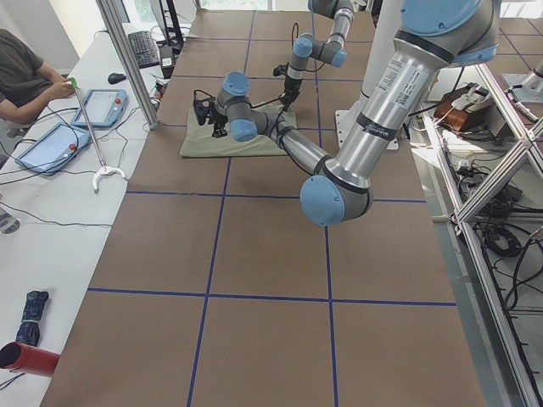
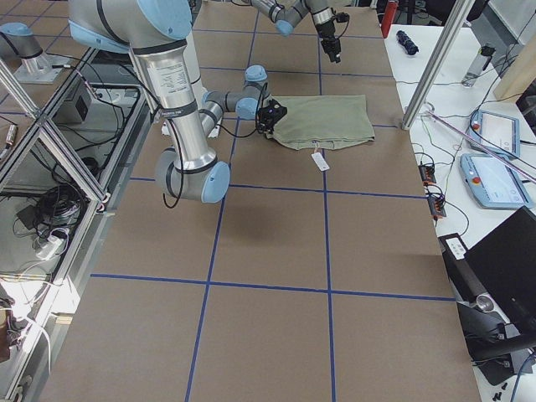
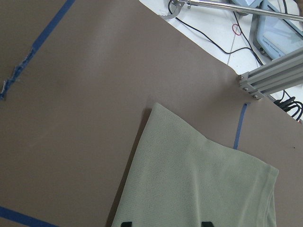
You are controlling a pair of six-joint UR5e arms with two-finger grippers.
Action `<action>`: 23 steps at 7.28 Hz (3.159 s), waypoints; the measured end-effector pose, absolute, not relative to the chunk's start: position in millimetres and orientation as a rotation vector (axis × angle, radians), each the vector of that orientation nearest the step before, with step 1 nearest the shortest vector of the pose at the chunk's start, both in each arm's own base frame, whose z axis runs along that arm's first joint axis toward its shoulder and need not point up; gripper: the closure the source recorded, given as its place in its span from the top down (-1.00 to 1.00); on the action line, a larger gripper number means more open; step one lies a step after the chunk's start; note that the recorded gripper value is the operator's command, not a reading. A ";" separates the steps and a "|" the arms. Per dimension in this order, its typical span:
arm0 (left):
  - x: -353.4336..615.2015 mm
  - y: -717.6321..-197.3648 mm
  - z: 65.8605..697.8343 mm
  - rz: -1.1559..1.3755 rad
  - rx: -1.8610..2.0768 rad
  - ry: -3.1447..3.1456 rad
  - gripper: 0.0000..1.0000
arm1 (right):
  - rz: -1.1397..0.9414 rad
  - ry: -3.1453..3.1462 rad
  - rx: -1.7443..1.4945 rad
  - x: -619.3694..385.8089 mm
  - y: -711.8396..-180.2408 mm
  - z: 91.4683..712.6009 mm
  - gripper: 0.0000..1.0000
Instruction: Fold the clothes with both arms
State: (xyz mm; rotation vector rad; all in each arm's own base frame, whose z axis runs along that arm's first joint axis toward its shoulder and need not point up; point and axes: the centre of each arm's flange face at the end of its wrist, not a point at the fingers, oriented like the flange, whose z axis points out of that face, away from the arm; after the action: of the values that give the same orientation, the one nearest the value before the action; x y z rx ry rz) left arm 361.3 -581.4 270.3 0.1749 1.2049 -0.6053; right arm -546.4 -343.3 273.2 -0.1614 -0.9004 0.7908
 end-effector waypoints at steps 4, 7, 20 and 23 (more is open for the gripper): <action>383.6 -505.2 265.2 -0.704 0.013 1.277 0.16 | 0.800 -0.939 -0.209 -516.6 -323.5 261.3 -1.00; 428.8 -403.3 269.1 -0.792 -0.117 1.274 0.16 | 0.801 -0.928 -0.249 -505.4 -289.4 268.7 -1.00; 530.4 -240.1 309.5 -0.735 -0.246 1.122 -1.00 | 0.801 -0.924 -0.257 -500.4 -282.5 271.7 -1.00; 512.3 -240.5 291.7 -0.750 -0.257 1.166 -1.00 | 0.794 -0.929 -0.261 -501.4 -278.8 268.7 -1.00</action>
State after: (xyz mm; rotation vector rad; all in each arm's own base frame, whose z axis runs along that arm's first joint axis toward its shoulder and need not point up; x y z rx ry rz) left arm 512.3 -240.5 291.7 -0.2574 1.1664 -0.7496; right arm -501.4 -278.8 268.7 -0.2613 -0.9291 0.7943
